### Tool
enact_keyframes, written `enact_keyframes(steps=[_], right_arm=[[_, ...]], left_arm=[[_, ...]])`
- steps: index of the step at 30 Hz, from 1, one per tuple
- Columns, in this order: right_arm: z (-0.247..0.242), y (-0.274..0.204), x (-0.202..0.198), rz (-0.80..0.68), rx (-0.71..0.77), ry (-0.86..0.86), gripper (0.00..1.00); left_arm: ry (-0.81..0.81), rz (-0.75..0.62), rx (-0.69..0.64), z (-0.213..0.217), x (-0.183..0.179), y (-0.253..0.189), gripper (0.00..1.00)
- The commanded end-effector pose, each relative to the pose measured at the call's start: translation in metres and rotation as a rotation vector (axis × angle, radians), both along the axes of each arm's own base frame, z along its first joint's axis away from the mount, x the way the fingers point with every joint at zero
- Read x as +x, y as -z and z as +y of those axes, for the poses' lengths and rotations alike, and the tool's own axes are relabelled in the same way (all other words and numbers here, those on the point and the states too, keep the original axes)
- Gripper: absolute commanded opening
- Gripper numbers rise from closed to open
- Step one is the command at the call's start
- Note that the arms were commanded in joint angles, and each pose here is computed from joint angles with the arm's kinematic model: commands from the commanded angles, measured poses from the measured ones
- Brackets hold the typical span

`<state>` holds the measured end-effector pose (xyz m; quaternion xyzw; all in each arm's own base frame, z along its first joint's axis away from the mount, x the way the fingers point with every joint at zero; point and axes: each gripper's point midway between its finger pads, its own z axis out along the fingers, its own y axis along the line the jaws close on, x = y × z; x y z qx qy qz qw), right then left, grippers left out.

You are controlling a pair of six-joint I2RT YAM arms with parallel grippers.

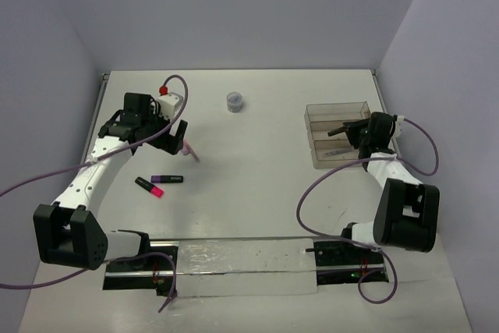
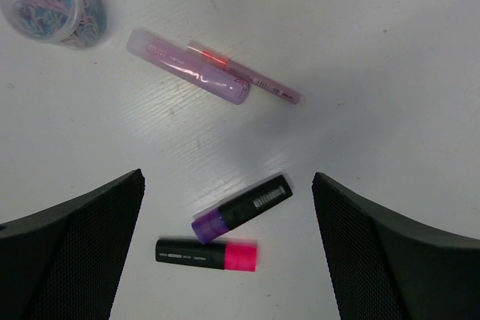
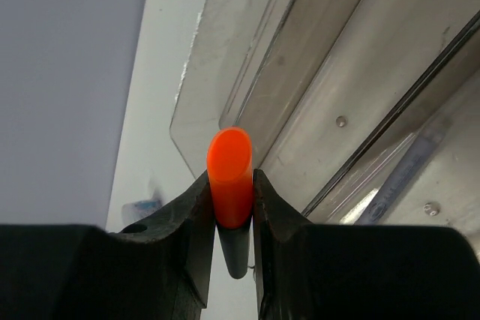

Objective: Sort the stationery into containers
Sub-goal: Place the stationery in the storage box.

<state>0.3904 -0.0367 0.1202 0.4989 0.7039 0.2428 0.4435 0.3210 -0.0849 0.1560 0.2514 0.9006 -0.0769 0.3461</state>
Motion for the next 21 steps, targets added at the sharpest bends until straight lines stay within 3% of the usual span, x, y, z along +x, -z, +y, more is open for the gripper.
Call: enact_keyframes(steps=[1, 4, 7, 10, 17, 21], right_arm=[[-0.013, -0.015, 0.026, -0.027, 0.002, -0.003, 0.28], [-0.009, -0.015, 0.028, -0.011, 0.015, -0.024, 0.56], [-0.011, -0.023, 0.022, -0.030, -0.005, -0.014, 0.68], [-0.015, -0.033, 0.017, -0.044, -0.040, 0.003, 0.93], [-0.004, -0.086, 0.014, -0.159, -0.133, -0.078, 0.95], [0.012, -0.111, 0.007, -0.208, -0.174, -0.150, 0.95]], left_arm=[[-0.001, -0.067, 0.050, 0.012, 0.005, -0.007, 0.99], [0.027, -0.044, 0.122, 0.023, 0.001, 0.009, 0.99], [0.062, -0.005, 0.170, 0.033, -0.008, 0.021, 0.99], [0.199, 0.029, 0.196, 0.034, -0.027, 0.030, 0.99], [0.482, 0.131, 0.287, 0.027, -0.056, 0.064, 0.96], [0.624, 0.282, 0.389, 0.025, -0.076, 0.109, 0.98]])
